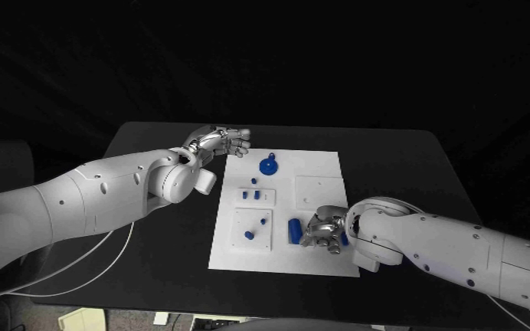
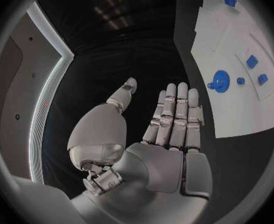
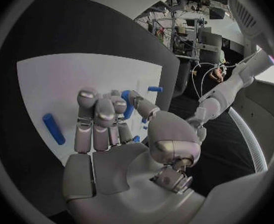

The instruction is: Assemble the parts on the task board

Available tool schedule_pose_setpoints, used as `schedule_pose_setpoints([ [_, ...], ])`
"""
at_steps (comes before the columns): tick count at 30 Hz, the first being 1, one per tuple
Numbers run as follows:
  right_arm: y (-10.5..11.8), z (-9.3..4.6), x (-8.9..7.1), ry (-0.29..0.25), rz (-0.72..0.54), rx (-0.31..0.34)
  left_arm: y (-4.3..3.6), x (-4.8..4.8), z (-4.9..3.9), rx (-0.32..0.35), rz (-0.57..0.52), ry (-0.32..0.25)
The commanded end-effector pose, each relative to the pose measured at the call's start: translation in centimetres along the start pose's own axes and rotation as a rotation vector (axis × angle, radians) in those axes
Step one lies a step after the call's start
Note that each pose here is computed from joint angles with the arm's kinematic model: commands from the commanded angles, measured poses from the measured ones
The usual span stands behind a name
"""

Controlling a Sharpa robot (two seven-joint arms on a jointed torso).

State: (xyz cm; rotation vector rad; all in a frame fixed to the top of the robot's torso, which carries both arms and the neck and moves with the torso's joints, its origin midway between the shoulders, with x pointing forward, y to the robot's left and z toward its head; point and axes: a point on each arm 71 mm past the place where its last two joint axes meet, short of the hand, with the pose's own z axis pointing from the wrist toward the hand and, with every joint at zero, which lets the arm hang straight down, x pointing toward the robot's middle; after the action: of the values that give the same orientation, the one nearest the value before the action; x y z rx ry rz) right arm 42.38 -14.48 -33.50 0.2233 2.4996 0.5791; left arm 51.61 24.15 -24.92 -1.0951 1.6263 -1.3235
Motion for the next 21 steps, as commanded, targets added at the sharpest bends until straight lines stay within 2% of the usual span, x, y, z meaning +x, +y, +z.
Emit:
schedule_pose_setpoints([
  [1,0.23,0.03,0.38,0.028,-0.033,-0.006,-0.09,0.28,0.06,0.005,-0.011,0.018],
  [21,0.17,-0.64,0.54,0.024,-0.022,-0.038,-0.06,0.17,0.01,0.002,-0.01,0.014],
])
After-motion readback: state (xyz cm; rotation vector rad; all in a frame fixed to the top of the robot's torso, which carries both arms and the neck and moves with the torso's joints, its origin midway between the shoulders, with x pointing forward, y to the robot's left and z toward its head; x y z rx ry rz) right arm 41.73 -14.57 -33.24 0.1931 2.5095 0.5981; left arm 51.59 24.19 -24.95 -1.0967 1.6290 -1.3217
